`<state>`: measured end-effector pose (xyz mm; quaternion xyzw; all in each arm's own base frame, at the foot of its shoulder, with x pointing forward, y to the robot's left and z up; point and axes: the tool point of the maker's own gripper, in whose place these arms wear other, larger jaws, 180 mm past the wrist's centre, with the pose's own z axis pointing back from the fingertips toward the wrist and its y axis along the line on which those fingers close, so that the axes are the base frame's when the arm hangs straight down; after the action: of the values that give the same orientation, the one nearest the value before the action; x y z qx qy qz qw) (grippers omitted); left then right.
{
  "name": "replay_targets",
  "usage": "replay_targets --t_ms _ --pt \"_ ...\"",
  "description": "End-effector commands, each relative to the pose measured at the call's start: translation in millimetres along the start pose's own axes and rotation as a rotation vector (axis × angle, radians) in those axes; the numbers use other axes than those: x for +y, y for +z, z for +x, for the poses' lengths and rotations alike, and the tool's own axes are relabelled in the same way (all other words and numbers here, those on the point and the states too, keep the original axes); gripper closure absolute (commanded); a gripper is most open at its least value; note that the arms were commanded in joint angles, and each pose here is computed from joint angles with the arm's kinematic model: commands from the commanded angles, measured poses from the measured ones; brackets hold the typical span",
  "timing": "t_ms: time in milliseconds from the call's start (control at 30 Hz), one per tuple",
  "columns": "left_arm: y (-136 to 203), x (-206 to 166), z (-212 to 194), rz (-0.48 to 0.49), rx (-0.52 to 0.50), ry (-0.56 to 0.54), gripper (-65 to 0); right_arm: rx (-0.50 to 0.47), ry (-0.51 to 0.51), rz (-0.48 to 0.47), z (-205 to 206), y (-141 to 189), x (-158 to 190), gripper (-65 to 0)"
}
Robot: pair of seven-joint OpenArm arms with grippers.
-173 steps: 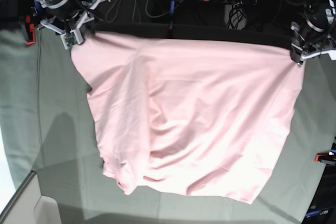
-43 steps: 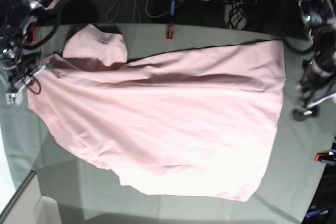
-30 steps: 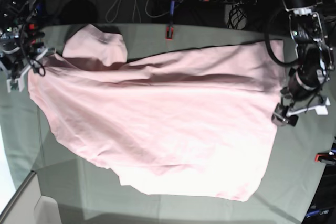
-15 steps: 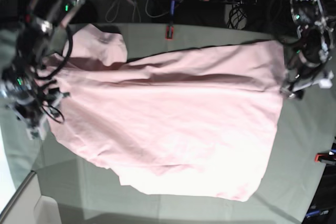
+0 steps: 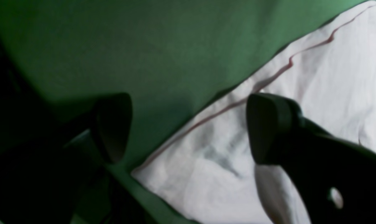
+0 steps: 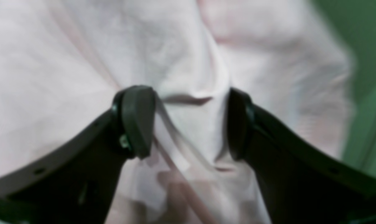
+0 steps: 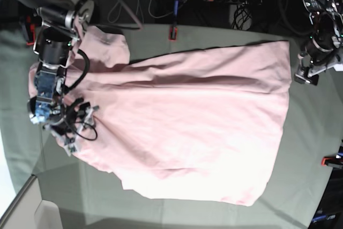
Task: Layout the t-shirt on the table in an organized manner, then fold the t-shirt properly
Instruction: 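Grasp the shirt edge with the right gripper and lift it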
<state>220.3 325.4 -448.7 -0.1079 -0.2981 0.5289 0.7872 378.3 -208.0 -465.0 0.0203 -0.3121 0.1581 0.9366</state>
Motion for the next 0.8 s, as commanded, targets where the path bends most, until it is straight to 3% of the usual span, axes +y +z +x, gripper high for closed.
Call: replay_targets --t_ms 0,67,167,200,300,433,600,667,767 --pt "4 -6 14 -0.021 -0.032 -0.009 -55.7 -0.064 0.006 -0.021 25 5 -11 -34.8" --pt "7 -5 21 -0.023 -0.052 0.002 -55.7 -0.07 0.013 -0.033 22 8 -10 -28.1" --pt "9 -7 24 -0.027 -0.061 0.003 -55.7 -0.123 0.048 -0.049 33 19 7 -4.7" --pt "9 -7 25 -0.028 -0.063 0.003 -55.7 -0.144 0.062 -0.065 35 26 11 0.0" --pt "11 -13 29 -0.043 -0.074 -0.004 -55.7 -0.2 0.131 -0.094 35 53 36 -1.4" --pt "13 -19 33 -0.056 -0.086 -0.007 -55.7 -0.22 0.239 -0.047 16 80 94 0.0" --pt "12 -30 38 -0.079 -0.097 -0.002 -55.7 -0.159 0.335 0.135 -31 89 180 -0.7" --pt "12 -30 38 -0.079 -0.097 -0.002 -55.7 -0.132 0.379 0.204 -49 91 206 -5.6" --pt "12 -30 38 -0.079 -0.097 -0.002 -55.7 -0.089 0.464 0.273 -68 97 231 -17.9"
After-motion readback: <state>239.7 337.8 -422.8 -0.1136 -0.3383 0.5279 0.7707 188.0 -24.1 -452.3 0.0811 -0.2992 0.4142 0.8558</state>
